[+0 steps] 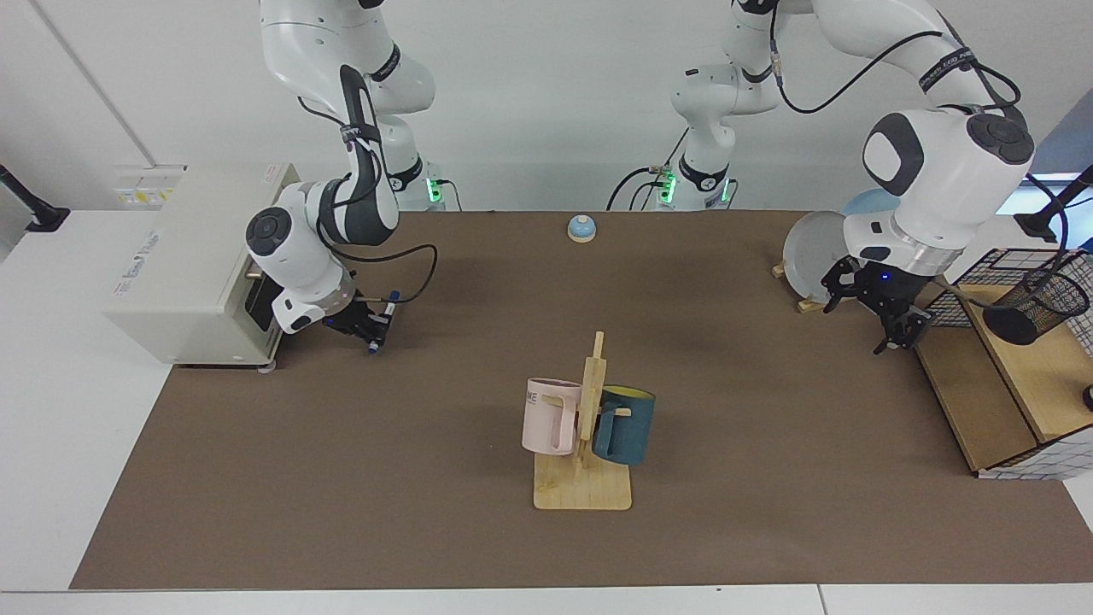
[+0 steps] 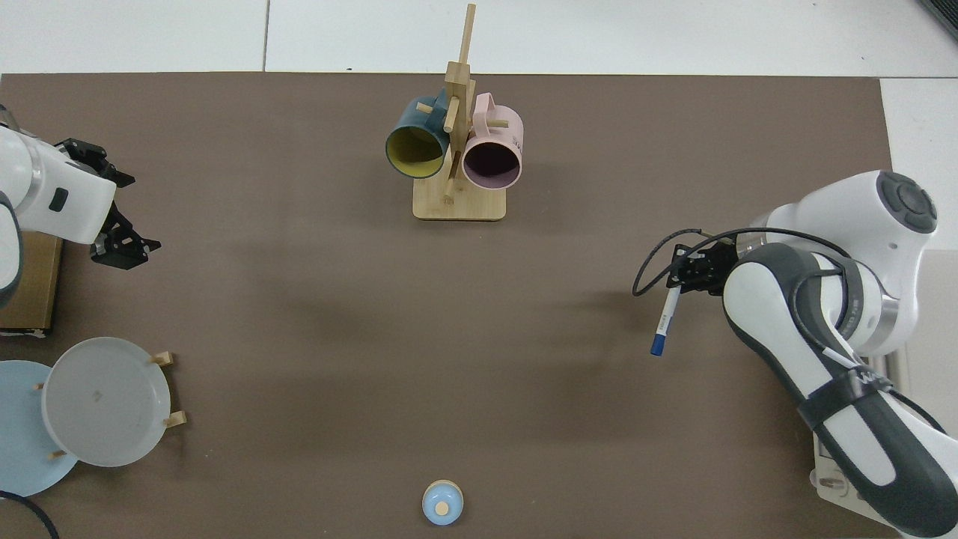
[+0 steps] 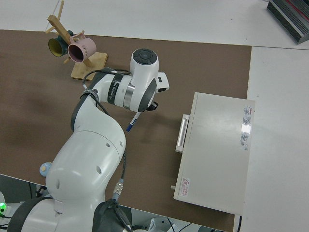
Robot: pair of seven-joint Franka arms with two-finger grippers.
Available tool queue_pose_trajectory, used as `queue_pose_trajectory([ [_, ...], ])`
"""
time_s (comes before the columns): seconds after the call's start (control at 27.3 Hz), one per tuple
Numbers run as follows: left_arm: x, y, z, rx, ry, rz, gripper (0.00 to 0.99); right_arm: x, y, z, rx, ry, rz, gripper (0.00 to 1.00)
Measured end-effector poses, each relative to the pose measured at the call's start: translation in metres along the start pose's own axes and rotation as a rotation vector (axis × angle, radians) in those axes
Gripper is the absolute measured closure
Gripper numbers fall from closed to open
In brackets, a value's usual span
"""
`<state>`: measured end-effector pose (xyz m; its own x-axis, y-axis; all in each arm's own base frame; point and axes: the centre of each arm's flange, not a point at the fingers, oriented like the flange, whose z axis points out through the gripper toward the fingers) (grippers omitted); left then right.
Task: Put markers into pen holder
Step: 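Lift the marker with the right gripper while the left gripper approaches, then grasp the marker's free end with the left gripper near the right gripper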
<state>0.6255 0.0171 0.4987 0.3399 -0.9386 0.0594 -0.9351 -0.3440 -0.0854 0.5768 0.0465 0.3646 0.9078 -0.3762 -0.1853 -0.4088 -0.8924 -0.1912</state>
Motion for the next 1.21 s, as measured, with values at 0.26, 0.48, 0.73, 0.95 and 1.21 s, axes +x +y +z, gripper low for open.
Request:
queue_pose_trajectory([
  [0.26, 0.014, 0.008, -0.003, -0.043, 0.072, 0.155, 0.0, -0.025, -0.116, -0.047, 0.084, -0.055, 0.259, 0.83],
  [0.48, 0.043, 0.028, -0.023, -0.127, 0.08, 0.216, 0.0, -0.022, -0.166, -0.07, 0.189, -0.13, 0.469, 0.83],
  [0.73, 0.086, 0.066, -0.059, -0.16, 0.062, 0.138, 0.0, -0.035, -0.205, -0.08, 0.247, -0.21, 0.631, 0.83],
  [0.95, 0.132, 0.099, -0.073, -0.148, 0.046, 0.07, 0.0, -0.072, -0.246, -0.074, 0.249, -0.286, 0.725, 0.83],
  [1.21, 0.172, 0.129, -0.072, -0.141, 0.004, -0.046, 0.0, -0.113, -0.291, -0.066, 0.279, -0.275, 0.762, 0.83],
])
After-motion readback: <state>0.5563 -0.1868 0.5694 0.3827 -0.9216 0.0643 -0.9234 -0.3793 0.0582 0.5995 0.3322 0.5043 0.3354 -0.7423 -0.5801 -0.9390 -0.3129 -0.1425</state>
